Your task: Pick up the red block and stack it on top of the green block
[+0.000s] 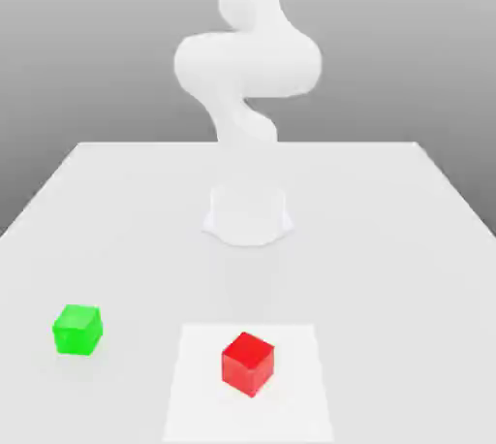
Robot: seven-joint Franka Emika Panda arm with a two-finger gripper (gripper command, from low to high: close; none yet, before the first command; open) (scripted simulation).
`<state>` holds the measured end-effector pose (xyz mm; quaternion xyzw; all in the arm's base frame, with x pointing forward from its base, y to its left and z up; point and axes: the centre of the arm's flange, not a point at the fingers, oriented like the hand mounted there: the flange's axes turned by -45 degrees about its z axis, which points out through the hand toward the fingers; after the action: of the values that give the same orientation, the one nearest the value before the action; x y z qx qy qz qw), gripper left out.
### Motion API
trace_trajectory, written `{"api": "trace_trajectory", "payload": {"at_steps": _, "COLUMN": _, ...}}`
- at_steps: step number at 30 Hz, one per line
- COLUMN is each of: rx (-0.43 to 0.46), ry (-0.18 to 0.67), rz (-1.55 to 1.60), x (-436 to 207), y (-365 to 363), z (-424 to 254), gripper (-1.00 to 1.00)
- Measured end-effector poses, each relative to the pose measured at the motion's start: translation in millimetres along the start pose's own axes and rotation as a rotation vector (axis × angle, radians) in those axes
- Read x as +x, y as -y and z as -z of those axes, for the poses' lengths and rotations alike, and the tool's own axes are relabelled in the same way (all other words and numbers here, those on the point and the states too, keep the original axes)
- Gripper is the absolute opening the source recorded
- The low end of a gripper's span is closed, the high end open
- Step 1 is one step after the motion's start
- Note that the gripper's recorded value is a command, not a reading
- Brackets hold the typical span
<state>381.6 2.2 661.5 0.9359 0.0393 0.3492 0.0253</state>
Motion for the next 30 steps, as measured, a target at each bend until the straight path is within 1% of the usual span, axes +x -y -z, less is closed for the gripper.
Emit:
{"api": "trace_trajectory", "payload": {"at_steps": 4, "rx": 0.001, "ry": 0.146, "rz": 0.181, "x": -25, "y": 5, "z": -97, "gripper": 0.00}}
{"api": "trace_trajectory", "payload": {"at_steps": 8, "rx": 0.038, "ry": 0.283, "rz": 0.348, "x": -66, "y": 8, "z": -181, "gripper": 0.00}}
{"api": "trace_trajectory", "payload": {"at_steps": 12, "rx": 0.110, "ry": 0.410, "rz": 0.508, "x": -122, "y": 12, "z": -253, "gripper": 0.00}}
{"api": "trace_trajectory", "payload": {"at_steps": 17, "rx": 0.247, "ry": 0.547, "rz": 0.695, "x": -206, "y": 21, "z": -321, "gripper": 0.00}}
{"api": "trace_trajectory", "payload": {"at_steps": 20, "rx": 0.350, "ry": 0.611, "rz": 0.797, "x": -260, "y": 28, "z": -349, "gripper": 0.00}}
{"api": "trace_trajectory", "payload": {"at_steps": 21, "rx": 0.367, "ry": 0.620, "rz": 0.813, "x": -272, "y": 30, "z": -357, "gripper": 0.00}}
{"api": "trace_trajectory", "payload": {"at_steps": 26, "rx": 0.382, "ry": 0.629, "rz": 0.825, "x": -311, "y": 34, "z": -397, "gripper": 0.00}}
{"api": "trace_trajectory", "payload": {"at_steps": 27, "rx": 0.383, "ry": 0.629, "rz": 0.826, "x": -317, "y": 35, "z": -403, "gripper": -1.00}}
{"api": "trace_trajectory", "payload": {"at_steps": 30, "rx": 0.383, "ry": 0.630, "rz": 0.826, "x": -317, "y": 35, "z": -403, "gripper": -1.00}}
